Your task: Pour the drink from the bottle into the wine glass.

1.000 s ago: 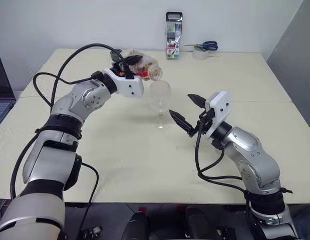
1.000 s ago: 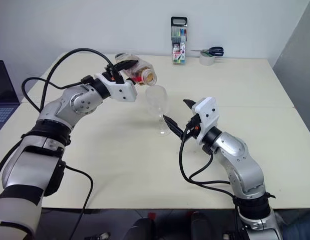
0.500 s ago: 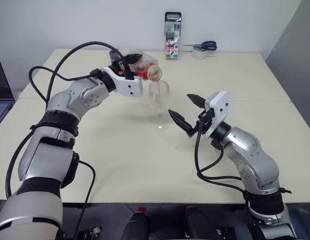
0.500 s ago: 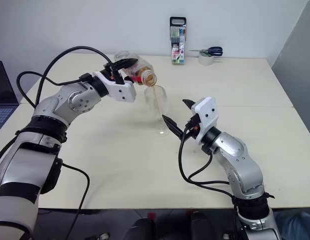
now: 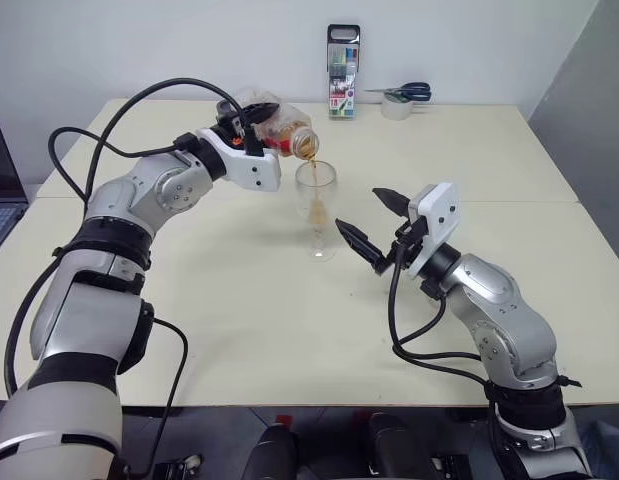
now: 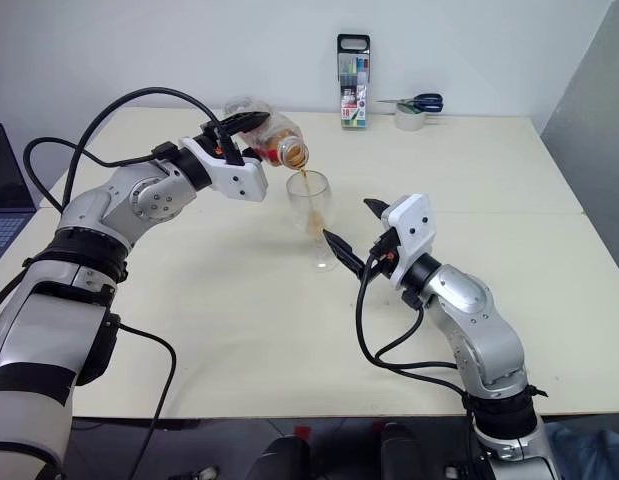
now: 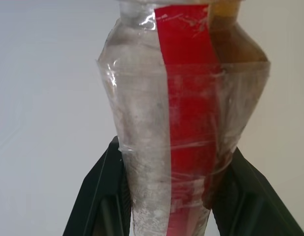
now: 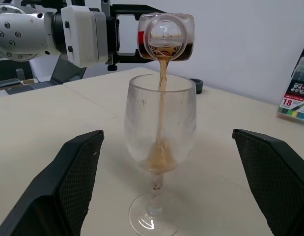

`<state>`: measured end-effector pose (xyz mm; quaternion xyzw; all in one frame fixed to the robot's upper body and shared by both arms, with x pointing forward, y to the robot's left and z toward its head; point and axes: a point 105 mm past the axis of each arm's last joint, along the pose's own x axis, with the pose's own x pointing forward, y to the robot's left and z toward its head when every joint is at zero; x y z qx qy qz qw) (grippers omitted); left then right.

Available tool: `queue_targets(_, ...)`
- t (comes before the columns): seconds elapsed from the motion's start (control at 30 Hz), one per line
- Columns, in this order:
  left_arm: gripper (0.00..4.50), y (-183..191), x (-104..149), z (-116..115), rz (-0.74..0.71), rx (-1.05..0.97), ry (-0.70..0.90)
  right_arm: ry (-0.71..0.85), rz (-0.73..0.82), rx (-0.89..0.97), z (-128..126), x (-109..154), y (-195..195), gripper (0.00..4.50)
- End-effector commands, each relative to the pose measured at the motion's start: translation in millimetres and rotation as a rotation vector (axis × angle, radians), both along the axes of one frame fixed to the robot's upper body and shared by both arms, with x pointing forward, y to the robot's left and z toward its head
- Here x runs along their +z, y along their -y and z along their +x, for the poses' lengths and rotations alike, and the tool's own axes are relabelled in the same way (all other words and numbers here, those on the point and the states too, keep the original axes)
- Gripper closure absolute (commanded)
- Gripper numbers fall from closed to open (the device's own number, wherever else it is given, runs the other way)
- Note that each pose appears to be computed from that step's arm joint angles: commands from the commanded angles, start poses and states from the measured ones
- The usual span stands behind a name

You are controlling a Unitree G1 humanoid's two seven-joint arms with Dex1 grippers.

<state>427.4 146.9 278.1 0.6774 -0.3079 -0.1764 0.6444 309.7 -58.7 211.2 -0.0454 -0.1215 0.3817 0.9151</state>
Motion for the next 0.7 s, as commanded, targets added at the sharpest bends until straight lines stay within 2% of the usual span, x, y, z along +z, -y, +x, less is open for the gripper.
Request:
queue_targets(0.03, 2.81, -0.2, 28.7, -4.2, -0.012, -0.011, 0.087, 0.044, 0.024, 0.040, -8.2, 8.6, -3.7, 0.00)
queue_targets(0.7, 2.81, -3.5, 33.8, -2.0, 0.016, 0.002, 0.111, 0.024, 0.048, 0.102, -18.6, 4.8, -11.2, 0.00)
